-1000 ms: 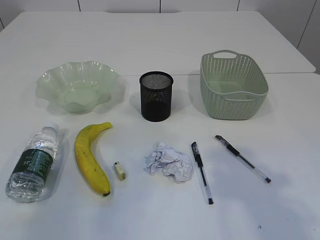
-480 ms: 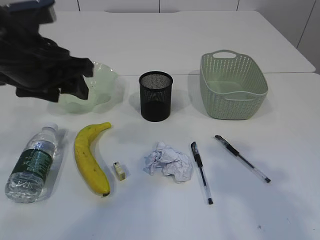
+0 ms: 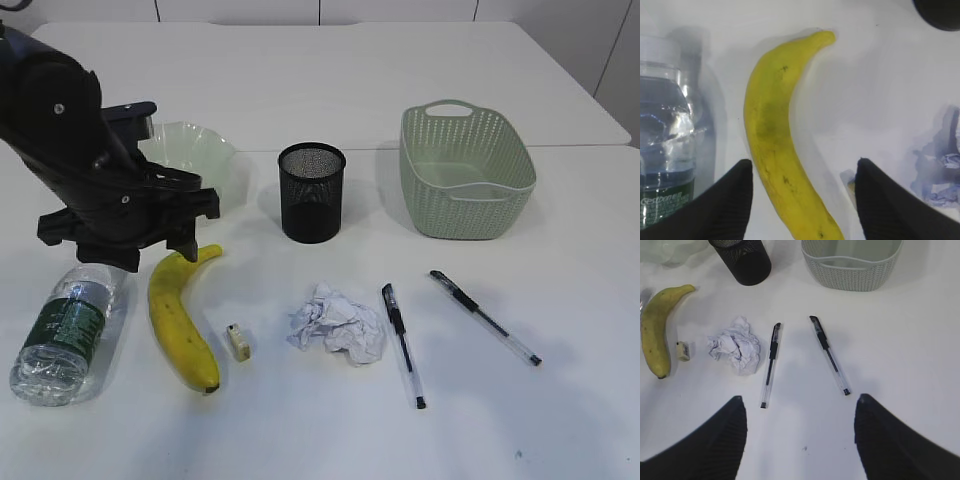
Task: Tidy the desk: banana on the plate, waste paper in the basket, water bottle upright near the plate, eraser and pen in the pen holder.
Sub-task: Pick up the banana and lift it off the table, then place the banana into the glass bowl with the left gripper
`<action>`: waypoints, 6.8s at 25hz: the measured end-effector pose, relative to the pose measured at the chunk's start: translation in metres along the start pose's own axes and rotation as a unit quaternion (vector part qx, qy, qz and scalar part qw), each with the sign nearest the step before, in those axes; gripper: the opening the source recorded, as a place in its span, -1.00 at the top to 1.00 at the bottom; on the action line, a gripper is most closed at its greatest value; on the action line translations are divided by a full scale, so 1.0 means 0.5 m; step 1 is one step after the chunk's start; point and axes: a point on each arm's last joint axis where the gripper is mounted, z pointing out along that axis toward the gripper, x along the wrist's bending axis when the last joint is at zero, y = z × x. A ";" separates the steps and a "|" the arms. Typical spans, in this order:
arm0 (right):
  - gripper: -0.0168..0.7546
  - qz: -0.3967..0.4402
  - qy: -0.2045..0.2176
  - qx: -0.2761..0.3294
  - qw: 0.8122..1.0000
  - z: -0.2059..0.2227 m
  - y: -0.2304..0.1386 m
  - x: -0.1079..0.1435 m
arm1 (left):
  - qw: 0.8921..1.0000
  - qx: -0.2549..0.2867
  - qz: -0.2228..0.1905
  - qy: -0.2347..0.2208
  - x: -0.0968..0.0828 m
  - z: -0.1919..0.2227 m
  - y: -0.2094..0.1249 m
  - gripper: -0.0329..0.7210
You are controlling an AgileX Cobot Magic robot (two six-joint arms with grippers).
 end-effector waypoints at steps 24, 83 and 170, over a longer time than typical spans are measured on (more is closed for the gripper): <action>-0.34 0.000 0.006 0.026 1.000 0.000 -0.009 0.002 | 0.998 0.015 -0.049 0.042 0.006 0.103 -0.010 -0.31; -0.34 0.000 0.006 0.026 1.000 0.001 -0.009 0.002 | 0.982 -0.156 -0.079 -0.076 -0.042 -0.064 0.158 0.24; -0.34 0.041 0.039 0.032 0.998 0.040 0.009 0.003 | 0.980 -0.184 -0.068 -0.017 0.155 -0.095 0.368 -0.22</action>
